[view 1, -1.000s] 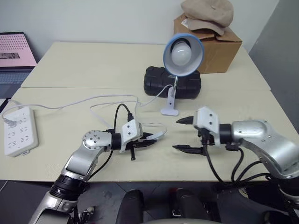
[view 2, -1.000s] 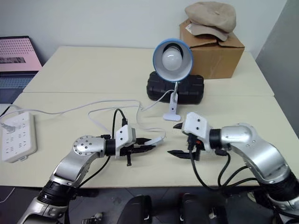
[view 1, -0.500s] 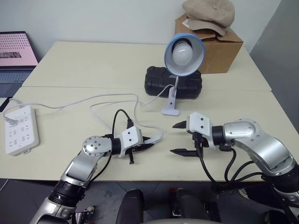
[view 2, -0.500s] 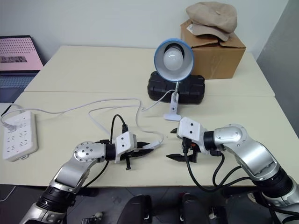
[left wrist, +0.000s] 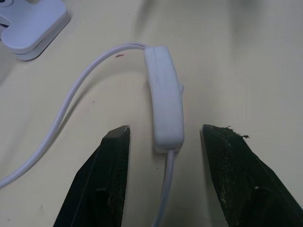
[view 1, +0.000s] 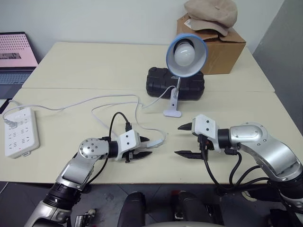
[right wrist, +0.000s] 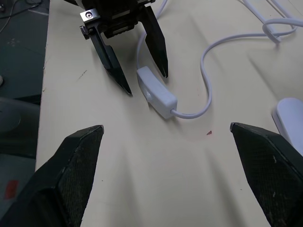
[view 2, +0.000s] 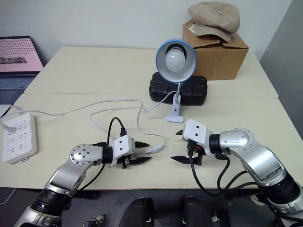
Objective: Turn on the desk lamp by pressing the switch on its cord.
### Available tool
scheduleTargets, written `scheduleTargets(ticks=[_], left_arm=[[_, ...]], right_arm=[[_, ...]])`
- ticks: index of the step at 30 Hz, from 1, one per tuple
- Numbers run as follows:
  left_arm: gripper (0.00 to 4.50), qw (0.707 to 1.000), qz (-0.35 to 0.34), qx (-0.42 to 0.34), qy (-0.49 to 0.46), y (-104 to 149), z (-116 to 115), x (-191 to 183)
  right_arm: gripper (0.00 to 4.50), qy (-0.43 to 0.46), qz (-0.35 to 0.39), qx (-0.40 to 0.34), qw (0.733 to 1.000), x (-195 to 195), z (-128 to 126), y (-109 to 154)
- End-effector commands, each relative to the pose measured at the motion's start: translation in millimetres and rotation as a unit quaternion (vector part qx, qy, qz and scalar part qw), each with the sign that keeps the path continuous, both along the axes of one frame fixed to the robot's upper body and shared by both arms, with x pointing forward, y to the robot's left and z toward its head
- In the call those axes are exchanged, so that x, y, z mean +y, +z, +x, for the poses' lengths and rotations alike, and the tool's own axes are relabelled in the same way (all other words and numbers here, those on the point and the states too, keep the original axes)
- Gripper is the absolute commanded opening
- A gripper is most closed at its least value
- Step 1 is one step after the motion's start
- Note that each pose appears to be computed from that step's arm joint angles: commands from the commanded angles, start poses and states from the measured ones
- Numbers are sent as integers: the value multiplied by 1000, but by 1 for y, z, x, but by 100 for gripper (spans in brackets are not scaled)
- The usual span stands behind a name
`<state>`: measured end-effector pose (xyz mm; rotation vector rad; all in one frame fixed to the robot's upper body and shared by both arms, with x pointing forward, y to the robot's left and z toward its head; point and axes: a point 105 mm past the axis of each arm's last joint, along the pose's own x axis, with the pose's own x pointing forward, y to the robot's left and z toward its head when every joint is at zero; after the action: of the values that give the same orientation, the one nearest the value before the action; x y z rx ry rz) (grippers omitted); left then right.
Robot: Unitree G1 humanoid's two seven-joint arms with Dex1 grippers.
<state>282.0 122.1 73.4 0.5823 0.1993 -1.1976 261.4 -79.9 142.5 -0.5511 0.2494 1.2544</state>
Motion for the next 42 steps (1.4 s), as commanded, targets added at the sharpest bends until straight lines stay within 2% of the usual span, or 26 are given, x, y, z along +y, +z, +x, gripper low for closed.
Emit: scheduleTargets(ticks=[1, 4, 7, 11, 14, 16, 22, 30, 42], left_arm=[[251, 1000, -12, -19, -4, 7, 5, -8], [251, 1000, -13, -16, -6, 5, 5, -10], [209, 1000, -12, -16, -9, 4, 5, -10], [130, 1000, 0, -15, -18, 1, 4, -7], [55, 1000, 4, -16, -19, 1, 4, -5], [40, 1000, 2, -16, -19, 1, 4, -4], [40, 999, -19, -16, -26, 11, 2, -10], [40, 999, -28, -10, -27, 41, -1, -1], [40, 999, -31, -13, -21, 43, -2, -4]], right_arm=[[450, -3, 4, -28, 1000, -2, 0, 12], [450, -5, 3, -28, 1000, -3, 0, 12], [450, -6, 3, -30, 1000, -3, 0, 12], [450, -7, 7, -39, 999, -2, 2, 14], [450, -6, 8, -41, 999, -2, 3, 15], [450, -4, 8, -42, 999, -1, 3, 15], [450, 14, 14, -45, 999, 9, 6, 21], [450, 58, -6, -40, 997, 43, 18, 17], [450, 111, -35, -17, 993, 66, 18, 3]])
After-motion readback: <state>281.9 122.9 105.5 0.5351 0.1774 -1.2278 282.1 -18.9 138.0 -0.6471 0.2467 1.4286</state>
